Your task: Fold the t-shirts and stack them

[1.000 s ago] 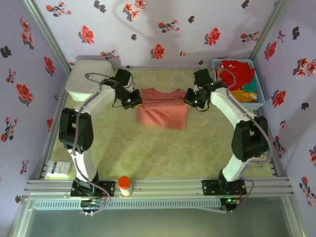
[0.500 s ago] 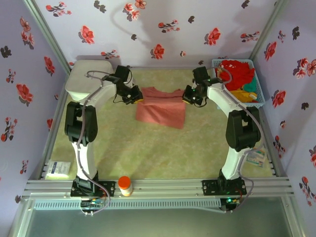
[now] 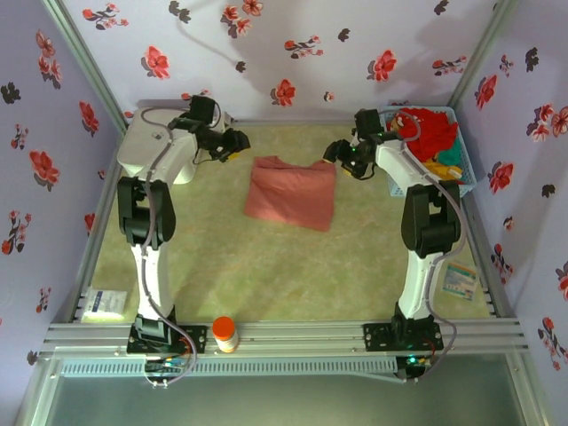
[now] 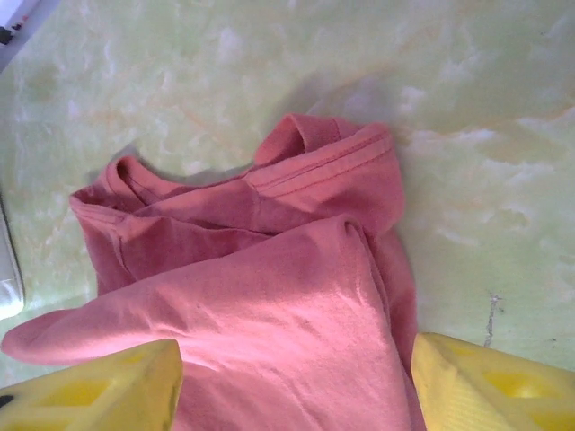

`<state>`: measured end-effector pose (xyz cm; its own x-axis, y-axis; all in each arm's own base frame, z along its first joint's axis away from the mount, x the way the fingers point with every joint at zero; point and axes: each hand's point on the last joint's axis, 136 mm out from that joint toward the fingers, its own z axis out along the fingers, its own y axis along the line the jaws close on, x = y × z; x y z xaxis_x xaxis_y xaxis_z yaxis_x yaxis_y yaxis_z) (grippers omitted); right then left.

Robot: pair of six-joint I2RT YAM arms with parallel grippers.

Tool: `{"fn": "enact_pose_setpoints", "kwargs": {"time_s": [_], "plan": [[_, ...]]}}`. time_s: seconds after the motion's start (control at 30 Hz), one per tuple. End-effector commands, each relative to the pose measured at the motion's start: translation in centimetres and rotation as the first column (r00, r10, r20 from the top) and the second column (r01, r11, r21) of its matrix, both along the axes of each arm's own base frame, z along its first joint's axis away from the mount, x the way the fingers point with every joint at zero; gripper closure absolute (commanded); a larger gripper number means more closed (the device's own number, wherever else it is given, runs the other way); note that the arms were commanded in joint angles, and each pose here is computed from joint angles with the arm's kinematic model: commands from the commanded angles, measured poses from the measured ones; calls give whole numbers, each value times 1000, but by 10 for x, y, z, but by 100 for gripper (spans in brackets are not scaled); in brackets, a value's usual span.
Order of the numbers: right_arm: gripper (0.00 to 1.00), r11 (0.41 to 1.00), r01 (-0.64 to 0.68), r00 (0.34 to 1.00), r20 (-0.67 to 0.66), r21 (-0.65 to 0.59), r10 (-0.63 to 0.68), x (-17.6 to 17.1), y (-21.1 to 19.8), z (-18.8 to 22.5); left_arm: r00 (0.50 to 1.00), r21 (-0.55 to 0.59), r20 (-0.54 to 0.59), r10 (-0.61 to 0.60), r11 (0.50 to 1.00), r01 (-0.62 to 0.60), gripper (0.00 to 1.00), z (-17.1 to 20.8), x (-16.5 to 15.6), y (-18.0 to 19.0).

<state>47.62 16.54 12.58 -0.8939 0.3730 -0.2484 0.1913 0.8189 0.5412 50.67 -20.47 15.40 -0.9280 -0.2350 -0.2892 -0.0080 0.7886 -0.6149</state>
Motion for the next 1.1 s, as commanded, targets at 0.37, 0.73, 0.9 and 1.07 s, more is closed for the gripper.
{"fn": "enact_pose_setpoints", "kwargs": {"time_s": [0.37,0.73,0.9,1.07], "plan": [[32,989,-107,994,26,102,105,-99,43,10,988,-24,-56,-146,989,145,61,-23,-85,-42],[35,974,-117,993,13,193,116,-109,87,-20,988,-82,-90,-127,989,120,64,-67,-32,-78],[36,979,-105,993,-43,173,114,-110,87,-59,995,-114,-44,-92,990,87,65,-74,10,-81],[37,985,-96,990,-90,145,109,-114,83,-96,998,-142,-8,-68,988,66,65,-82,38,-84]]}}
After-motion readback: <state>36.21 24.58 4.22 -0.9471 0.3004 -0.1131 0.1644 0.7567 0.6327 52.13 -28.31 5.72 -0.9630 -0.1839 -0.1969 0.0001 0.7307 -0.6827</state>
